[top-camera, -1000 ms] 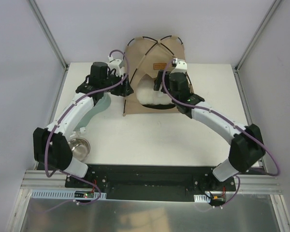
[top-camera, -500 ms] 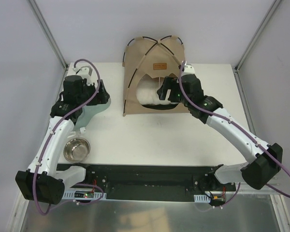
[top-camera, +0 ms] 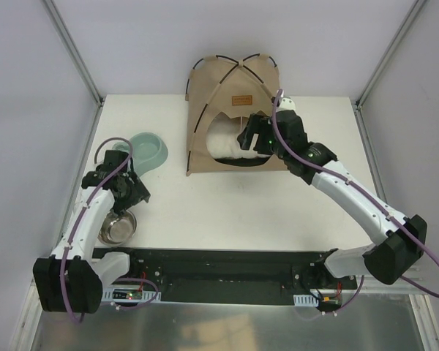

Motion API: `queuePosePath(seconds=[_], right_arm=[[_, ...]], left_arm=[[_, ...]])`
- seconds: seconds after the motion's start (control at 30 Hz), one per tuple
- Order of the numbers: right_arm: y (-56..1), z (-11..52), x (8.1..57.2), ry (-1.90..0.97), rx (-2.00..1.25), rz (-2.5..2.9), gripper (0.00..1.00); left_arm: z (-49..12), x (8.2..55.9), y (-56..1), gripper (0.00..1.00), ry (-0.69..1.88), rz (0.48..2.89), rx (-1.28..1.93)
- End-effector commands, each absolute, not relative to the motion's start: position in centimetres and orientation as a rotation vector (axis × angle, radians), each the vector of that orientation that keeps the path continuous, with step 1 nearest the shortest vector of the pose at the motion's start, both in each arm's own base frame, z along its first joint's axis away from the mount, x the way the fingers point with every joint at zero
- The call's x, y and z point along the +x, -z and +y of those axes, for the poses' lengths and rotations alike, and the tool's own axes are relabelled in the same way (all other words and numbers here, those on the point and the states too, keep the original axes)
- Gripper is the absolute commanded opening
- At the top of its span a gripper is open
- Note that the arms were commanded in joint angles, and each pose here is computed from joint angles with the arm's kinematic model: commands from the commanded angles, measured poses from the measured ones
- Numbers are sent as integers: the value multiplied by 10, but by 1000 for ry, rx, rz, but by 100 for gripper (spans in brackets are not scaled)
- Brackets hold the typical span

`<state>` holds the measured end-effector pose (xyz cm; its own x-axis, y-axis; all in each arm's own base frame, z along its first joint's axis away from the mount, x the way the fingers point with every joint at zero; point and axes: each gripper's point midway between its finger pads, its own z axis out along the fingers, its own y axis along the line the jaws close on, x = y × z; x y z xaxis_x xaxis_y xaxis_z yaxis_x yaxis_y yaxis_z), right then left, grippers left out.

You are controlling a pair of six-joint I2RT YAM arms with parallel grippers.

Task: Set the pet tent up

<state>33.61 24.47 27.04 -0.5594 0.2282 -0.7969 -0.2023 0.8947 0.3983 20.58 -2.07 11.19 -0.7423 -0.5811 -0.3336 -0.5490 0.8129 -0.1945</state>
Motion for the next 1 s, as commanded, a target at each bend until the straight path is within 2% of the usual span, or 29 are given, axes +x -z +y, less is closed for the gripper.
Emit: queuePosePath(seconds=[0.0, 0.33, 0.43, 0.53, 0.6, 0.63, 0.97], right_arm=[[-282, 248, 339, -593, 50, 2070, 84], [-286, 232, 341, -568, 89, 2055, 84], [-286, 224, 342, -549, 107, 2052, 84], [-287, 218, 344, -536, 129, 2046, 84], [-288, 215, 345, -530, 143, 2040, 84], [-287, 213, 347, -520, 149, 2040, 84], [-293, 203, 358, -504, 200, 2022, 84]], left_arm=[[-1, 190, -89, 74, -72, 2569, -1100], [11, 197, -41, 61, -211, 2592, -1208], [18, 190, -33, 50, -283, 2588, -1227], [19, 190, -34, 35, -283, 2576, -1231], [19, 190, -37, 16, -267, 2558, -1234], [18, 191, -40, 0, -254, 2549, -1234], [28, 200, -115, 0, -157, 2303, -1195]])
